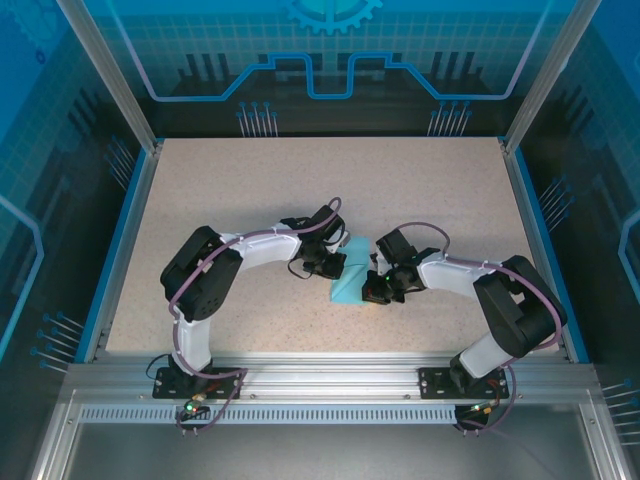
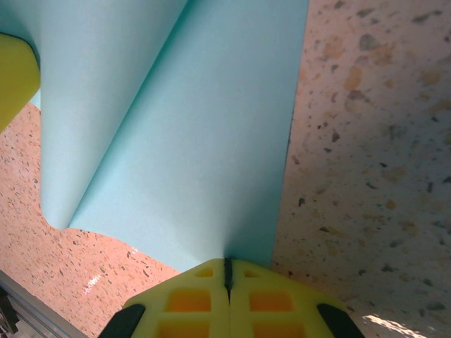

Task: Fold a paper plane with a square sheet of paper (fold left side to right side)
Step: Fold the triangle a second time at the center of the table.

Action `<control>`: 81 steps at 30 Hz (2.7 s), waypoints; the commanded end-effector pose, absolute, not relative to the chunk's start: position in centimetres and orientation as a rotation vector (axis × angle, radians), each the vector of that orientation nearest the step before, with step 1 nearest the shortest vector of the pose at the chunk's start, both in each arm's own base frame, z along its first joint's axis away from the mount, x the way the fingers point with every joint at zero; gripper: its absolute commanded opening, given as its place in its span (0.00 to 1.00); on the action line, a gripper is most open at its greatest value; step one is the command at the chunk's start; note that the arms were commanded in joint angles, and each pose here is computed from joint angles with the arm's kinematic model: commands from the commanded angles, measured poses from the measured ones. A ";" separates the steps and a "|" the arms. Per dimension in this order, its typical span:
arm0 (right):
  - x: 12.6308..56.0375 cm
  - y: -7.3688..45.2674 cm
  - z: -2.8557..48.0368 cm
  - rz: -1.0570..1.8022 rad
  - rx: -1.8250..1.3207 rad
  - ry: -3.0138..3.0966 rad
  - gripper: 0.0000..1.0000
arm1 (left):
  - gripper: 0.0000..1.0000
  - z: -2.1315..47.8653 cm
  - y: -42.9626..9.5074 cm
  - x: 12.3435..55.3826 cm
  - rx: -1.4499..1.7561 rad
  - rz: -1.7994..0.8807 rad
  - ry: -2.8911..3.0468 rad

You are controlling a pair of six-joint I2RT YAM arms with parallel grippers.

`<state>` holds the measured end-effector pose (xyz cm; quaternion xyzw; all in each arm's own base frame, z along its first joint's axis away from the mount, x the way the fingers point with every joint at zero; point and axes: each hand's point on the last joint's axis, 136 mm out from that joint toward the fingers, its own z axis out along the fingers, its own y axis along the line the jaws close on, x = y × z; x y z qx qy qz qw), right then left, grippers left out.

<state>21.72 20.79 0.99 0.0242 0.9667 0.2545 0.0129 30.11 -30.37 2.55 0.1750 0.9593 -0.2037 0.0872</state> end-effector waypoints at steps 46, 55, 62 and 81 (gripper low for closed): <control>19.9 19.8 -0.5 0.714 0.076 3.113 0.00 | 0.08 0.1 -29.0 29.5 0.559 -0.537 2.906; 23.5 21.1 4.6 0.985 0.090 2.815 0.00 | 0.08 -0.3 -28.9 29.1 0.560 -0.539 2.917; 26.1 22.6 6.5 1.136 0.113 2.661 0.00 | 0.08 -0.4 -28.9 29.0 0.560 -0.542 2.921; 28.8 25.5 4.7 1.178 0.115 2.694 0.00 | 0.08 -0.3 -29.6 28.8 0.598 -0.534 2.915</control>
